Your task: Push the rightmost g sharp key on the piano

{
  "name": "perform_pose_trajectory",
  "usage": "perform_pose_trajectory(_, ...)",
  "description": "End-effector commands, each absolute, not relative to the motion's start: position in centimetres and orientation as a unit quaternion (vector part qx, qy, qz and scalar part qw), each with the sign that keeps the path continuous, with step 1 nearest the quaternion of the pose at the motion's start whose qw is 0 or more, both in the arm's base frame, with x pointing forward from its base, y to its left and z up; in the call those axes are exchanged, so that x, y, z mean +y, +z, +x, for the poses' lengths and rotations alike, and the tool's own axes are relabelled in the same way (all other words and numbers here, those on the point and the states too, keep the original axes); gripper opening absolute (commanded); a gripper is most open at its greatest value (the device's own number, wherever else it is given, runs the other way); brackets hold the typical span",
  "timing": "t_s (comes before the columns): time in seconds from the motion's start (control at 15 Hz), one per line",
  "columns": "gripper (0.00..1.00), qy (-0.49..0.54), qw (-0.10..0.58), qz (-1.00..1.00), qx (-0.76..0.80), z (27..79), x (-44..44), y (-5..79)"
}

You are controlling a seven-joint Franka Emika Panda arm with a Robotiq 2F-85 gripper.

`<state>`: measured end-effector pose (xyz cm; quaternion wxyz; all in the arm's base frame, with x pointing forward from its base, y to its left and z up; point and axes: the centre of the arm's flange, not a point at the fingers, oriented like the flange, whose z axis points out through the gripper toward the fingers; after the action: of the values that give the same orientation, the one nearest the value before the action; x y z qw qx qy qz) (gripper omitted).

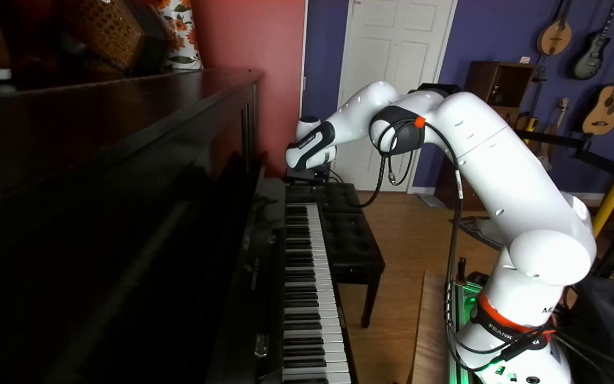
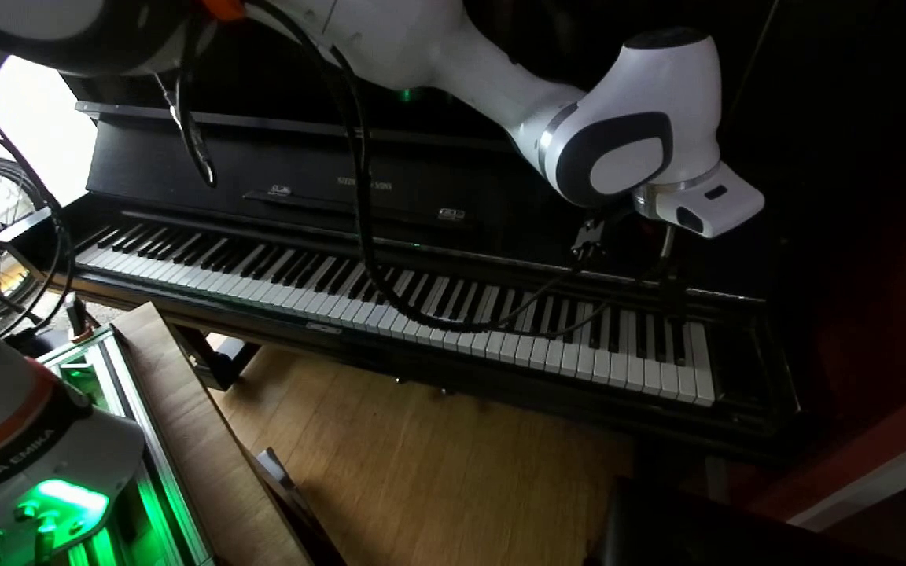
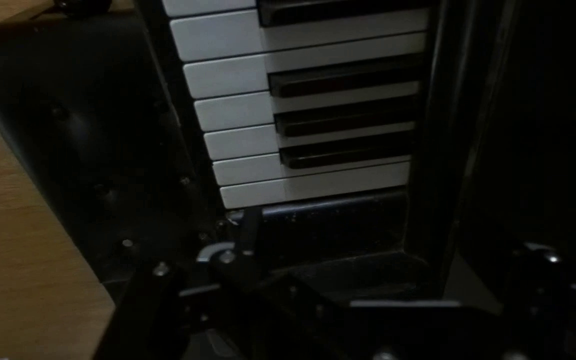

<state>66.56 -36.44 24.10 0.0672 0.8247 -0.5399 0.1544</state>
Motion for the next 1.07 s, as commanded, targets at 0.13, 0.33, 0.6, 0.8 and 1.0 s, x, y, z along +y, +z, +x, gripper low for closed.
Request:
perform_pose_trajectory(0.13, 1.00, 0.136, 0.111, 0.828, -0.533, 61.3, -34.3, 27.4)
perform_pose_trajectory(0.33, 1.00, 0.133, 0.114, 0.830, -0.530, 59.5, -34.0, 29.2)
perform_pose_trajectory(0.6, 1.00, 0.123, 0.114, 0.836, -0.523, 57.3, -32.9, 31.6)
perform_pose_trajectory(0.8, 1.00, 0.123, 0.118, 0.842, -0.512, 55.8, -31.7, 33.1)
perform_pose_trajectory(1.0, 1.00, 0.128, 0.126, 0.851, -0.494, 54.5, -30.7, 34.2)
